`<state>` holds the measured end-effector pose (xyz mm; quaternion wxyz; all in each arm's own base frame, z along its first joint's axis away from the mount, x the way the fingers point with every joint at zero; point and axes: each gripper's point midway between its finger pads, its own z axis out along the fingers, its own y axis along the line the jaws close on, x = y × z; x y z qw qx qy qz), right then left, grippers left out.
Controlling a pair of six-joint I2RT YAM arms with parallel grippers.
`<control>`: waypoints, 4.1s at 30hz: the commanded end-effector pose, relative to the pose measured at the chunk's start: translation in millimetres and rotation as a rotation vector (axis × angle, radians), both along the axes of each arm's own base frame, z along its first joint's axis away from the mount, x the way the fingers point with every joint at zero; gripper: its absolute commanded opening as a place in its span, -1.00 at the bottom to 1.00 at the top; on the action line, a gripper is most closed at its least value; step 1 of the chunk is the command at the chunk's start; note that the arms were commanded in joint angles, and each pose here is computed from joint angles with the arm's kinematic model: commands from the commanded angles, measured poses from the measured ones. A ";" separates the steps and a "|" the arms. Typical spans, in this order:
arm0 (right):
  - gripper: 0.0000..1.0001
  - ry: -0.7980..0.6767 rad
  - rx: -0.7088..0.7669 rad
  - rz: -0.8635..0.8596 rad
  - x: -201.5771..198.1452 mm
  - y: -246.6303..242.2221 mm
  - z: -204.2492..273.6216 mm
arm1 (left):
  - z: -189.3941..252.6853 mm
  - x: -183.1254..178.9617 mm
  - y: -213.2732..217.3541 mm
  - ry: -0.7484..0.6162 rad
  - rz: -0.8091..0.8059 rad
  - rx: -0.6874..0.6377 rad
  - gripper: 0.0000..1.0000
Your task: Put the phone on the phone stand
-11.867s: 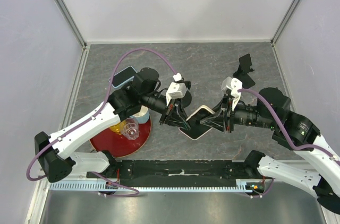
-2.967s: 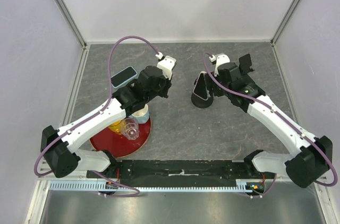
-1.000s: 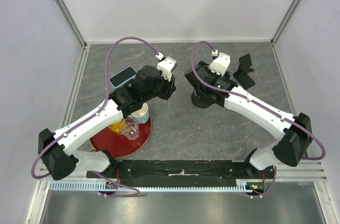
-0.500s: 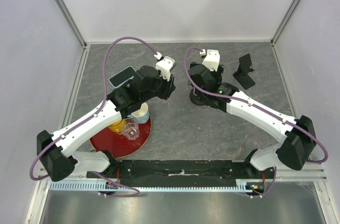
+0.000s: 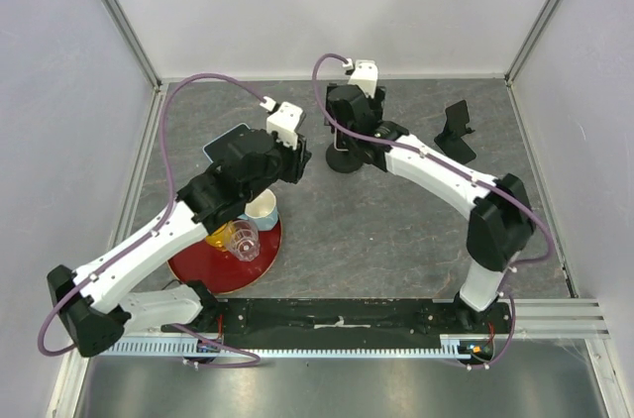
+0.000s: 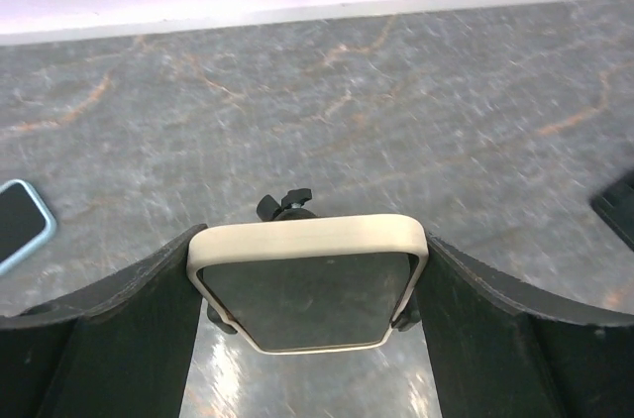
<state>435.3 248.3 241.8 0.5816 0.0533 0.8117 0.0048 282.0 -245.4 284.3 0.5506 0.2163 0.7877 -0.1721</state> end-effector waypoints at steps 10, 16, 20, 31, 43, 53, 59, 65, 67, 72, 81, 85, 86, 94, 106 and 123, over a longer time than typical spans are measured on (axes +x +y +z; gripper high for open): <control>-1.00 -0.158 0.097 0.098 119.4 57.8 46.4 | 38.6 7.2 31.2 -0.136 0.154 -0.125 -0.12; -1.00 -0.147 0.128 0.103 134.8 70.4 36.0 | 28.4 13.6 25.2 -0.087 0.135 -0.128 -0.13; -1.00 -0.143 0.158 0.046 140.5 67.9 28.7 | 25.1 19.2 28.9 -0.066 0.143 -0.152 -0.13; -1.00 -0.211 0.114 0.000 162.3 81.9 27.0 | 16.6 29.4 35.2 -0.030 0.169 -0.162 -0.14; -1.00 -0.265 0.120 -0.004 178.4 94.4 13.3 | 16.8 31.2 36.3 -0.015 0.164 -0.187 -0.14; 0.36 -0.249 0.118 0.036 171.0 94.8 21.9 | 13.0 37.1 40.3 0.007 0.172 -0.204 -0.14; 0.96 -0.231 0.109 0.120 152.9 101.6 44.2 | 14.5 40.1 45.2 0.019 0.177 -0.232 -0.15; 0.96 -0.212 0.060 0.165 129.1 88.8 71.4 | 18.3 41.3 51.6 0.007 0.192 -0.242 -0.15; 0.96 -0.232 0.058 0.180 115.4 78.8 96.8 | 18.9 41.2 52.0 0.008 0.191 -0.246 -0.15; 0.96 -0.192 -0.053 0.175 88.8 46.7 93.5 | 22.5 40.4 53.5 0.003 0.188 -0.257 -0.15; 0.96 -0.177 0.016 0.024 63.7 -83.0 61.9 | 16.1 40.3 46.5 0.032 0.161 -0.261 -0.15; 0.96 -0.205 0.183 -0.118 53.8 -178.1 50.7 | 11.9 40.3 40.1 0.053 0.137 -0.264 -0.15; 0.96 -0.220 0.214 -0.140 51.0 -191.2 49.9 | 12.2 41.0 39.8 0.052 0.136 -0.263 -0.15; 0.96 -0.178 0.482 -0.189 48.3 -302.7 -13.1 | -2.6 45.5 34.5 0.094 0.131 -0.237 -0.15; 0.96 -0.241 0.774 0.185 71.8 -313.2 -54.7 | -21.6 53.6 30.7 0.135 0.142 -0.210 -0.15; 0.96 -0.021 0.678 0.109 86.2 -260.2 -85.5 | -21.8 54.9 29.6 0.151 0.130 -0.208 -0.16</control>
